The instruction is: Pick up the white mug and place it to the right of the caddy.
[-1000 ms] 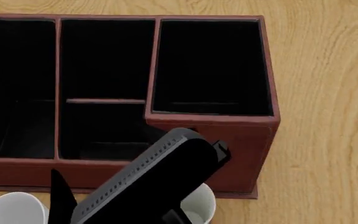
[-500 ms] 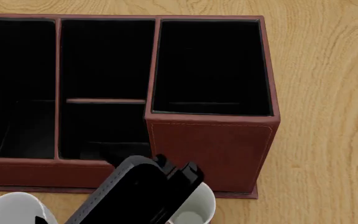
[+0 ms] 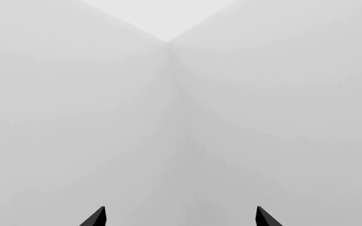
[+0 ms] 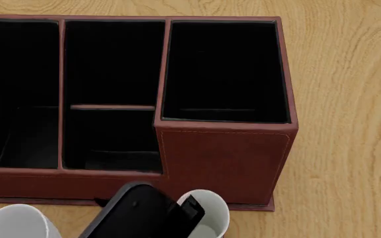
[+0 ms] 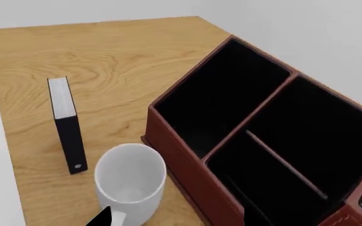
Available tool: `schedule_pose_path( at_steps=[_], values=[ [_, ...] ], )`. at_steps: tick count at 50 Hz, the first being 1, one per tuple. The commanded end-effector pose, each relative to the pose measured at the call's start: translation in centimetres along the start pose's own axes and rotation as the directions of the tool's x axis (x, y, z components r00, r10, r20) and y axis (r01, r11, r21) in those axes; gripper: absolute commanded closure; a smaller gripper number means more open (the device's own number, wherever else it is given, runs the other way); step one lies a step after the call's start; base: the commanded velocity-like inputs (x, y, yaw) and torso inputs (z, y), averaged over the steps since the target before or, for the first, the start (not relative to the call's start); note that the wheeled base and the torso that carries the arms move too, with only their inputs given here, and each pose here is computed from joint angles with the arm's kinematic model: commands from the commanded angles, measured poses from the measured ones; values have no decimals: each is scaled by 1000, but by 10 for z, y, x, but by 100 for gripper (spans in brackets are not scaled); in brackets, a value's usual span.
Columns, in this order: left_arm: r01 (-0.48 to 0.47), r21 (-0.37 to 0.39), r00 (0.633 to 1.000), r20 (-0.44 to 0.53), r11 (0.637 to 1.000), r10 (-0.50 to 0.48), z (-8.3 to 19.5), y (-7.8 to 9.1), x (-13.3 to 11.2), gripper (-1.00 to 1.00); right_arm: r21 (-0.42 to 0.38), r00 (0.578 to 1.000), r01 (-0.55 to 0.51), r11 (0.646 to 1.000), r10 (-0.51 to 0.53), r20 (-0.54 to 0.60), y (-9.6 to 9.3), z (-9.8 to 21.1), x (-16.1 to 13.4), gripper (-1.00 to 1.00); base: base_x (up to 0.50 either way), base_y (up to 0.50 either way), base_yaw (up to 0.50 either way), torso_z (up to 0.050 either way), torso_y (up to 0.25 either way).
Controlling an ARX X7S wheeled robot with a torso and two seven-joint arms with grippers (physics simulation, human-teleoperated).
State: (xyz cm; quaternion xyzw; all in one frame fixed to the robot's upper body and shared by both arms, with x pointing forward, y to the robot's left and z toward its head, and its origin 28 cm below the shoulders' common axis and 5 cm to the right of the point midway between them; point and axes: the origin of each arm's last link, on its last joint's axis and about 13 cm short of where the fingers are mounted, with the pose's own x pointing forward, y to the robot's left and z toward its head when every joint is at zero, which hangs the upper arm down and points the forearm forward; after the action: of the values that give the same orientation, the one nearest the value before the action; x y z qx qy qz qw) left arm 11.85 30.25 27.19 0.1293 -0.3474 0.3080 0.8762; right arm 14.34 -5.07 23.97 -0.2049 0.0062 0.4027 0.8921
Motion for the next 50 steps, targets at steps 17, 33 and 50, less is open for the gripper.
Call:
schedule_pose_path(
  at_steps=[17,33,50],
  values=[
    [3,-2,1000,5,1000,-3,2,-1,1,-100,67,991,-89,994,95,-98,0,-3,5,-100,0,0,0,0,0],
    [2,-3,1000,-2,1000,-2,-1,1,-2,-100,164,981,-107,981,131,-144,-4,0,18,-100,0,0,0,0,0],
    [-2,-6,1000,-10,1000,2,-4,4,-4,-100,189,964,-138,972,176,-199,3,3,28,-100,0,0,0,0,0]
  ],
)
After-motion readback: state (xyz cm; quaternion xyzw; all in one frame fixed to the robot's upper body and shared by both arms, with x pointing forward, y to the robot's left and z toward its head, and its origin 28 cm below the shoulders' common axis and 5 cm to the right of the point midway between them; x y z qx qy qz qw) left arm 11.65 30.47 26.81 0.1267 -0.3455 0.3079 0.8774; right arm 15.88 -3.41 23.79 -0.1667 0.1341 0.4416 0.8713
